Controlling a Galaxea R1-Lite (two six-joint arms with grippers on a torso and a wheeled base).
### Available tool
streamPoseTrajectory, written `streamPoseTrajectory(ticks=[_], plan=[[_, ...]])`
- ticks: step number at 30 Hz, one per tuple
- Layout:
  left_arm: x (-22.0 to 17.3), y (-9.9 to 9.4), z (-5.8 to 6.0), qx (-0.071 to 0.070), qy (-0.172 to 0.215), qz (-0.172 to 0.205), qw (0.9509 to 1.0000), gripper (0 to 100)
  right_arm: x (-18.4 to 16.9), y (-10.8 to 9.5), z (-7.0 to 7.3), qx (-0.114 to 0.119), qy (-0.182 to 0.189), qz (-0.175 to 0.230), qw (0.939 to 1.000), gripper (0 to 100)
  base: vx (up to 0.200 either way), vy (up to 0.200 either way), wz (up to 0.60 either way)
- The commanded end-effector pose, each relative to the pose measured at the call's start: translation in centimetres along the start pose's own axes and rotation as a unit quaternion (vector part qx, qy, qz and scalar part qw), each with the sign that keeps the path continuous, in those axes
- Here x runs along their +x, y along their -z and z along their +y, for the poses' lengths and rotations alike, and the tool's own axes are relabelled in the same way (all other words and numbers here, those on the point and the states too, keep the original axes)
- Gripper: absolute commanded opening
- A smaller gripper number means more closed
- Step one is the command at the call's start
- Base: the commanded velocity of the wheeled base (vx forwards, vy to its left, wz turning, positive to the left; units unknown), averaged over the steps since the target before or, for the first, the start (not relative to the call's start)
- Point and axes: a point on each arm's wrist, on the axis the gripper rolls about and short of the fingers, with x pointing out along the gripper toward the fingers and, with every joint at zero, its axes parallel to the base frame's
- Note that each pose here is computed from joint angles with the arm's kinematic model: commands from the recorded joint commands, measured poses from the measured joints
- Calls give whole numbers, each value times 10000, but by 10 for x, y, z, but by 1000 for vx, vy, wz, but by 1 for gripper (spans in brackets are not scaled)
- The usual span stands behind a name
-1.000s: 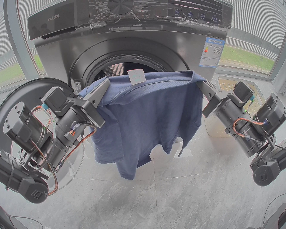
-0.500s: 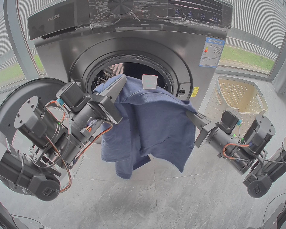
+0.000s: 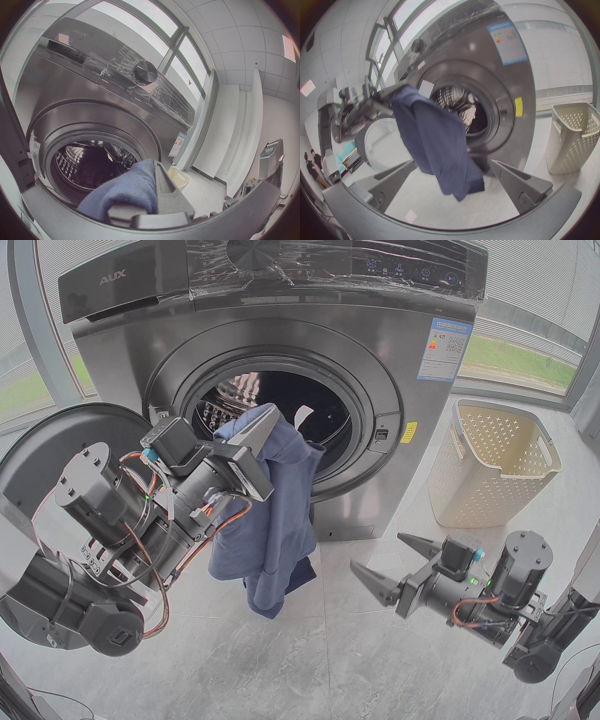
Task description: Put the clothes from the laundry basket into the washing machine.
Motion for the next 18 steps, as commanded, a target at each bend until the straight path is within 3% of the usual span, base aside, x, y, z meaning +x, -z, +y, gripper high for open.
streamPoseTrajectory(ticks=[1,5,10,18], plan=[[5,-1,2,19,-18,-68,10000,0,-11,34,11,-44,-237,795,9965,100,0,0,0],[7,-2,1,5,7,-126,9999,0,-4,42,11,-47,-232,894,9957,100,0,0,0],[6,-4,0,7,26,-154,9999,0,18,44,7,-20,-160,724,9972,100,0,0,0],[5,-8,-2,1,74,-215,9997,0,71,38,-14,-10,-144,112,9998,100,0,0,0]])
